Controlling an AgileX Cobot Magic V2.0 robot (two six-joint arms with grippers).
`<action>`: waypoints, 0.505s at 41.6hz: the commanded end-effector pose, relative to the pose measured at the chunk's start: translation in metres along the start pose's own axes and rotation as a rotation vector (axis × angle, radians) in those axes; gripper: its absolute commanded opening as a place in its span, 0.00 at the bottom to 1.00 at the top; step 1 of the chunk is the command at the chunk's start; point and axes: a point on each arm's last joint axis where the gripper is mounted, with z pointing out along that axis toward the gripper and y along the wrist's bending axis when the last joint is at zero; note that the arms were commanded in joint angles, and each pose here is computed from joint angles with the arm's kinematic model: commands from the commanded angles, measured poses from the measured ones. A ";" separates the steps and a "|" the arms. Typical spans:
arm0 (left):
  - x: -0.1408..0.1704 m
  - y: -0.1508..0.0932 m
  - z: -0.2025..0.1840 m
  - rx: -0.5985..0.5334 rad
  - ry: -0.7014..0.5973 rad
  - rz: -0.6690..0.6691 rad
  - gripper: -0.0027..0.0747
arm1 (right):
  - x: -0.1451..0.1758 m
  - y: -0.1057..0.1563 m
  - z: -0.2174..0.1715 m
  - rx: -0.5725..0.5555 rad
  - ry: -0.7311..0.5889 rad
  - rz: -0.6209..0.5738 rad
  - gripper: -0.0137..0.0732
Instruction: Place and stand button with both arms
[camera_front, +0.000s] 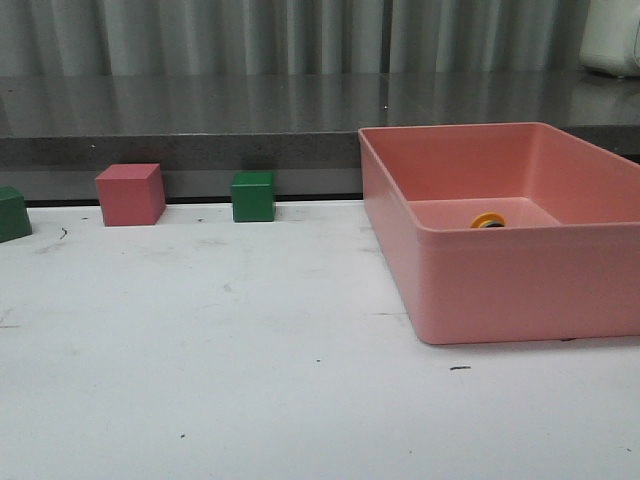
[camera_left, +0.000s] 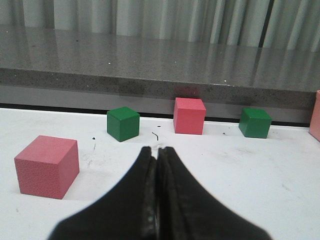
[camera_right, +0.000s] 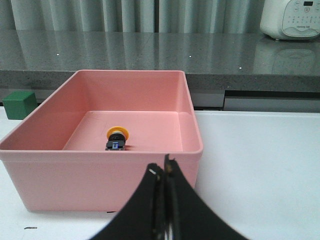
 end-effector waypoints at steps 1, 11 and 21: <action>-0.004 -0.001 -0.001 0.022 -0.098 -0.003 0.01 | -0.011 0.000 -0.002 -0.003 -0.116 -0.009 0.08; -0.014 -0.002 -0.003 0.034 -0.196 -0.003 0.01 | -0.027 0.001 -0.005 -0.007 -0.205 -0.009 0.08; -0.082 -0.007 -0.022 0.042 -0.340 -0.007 0.01 | -0.100 0.004 -0.028 -0.002 -0.254 -0.032 0.08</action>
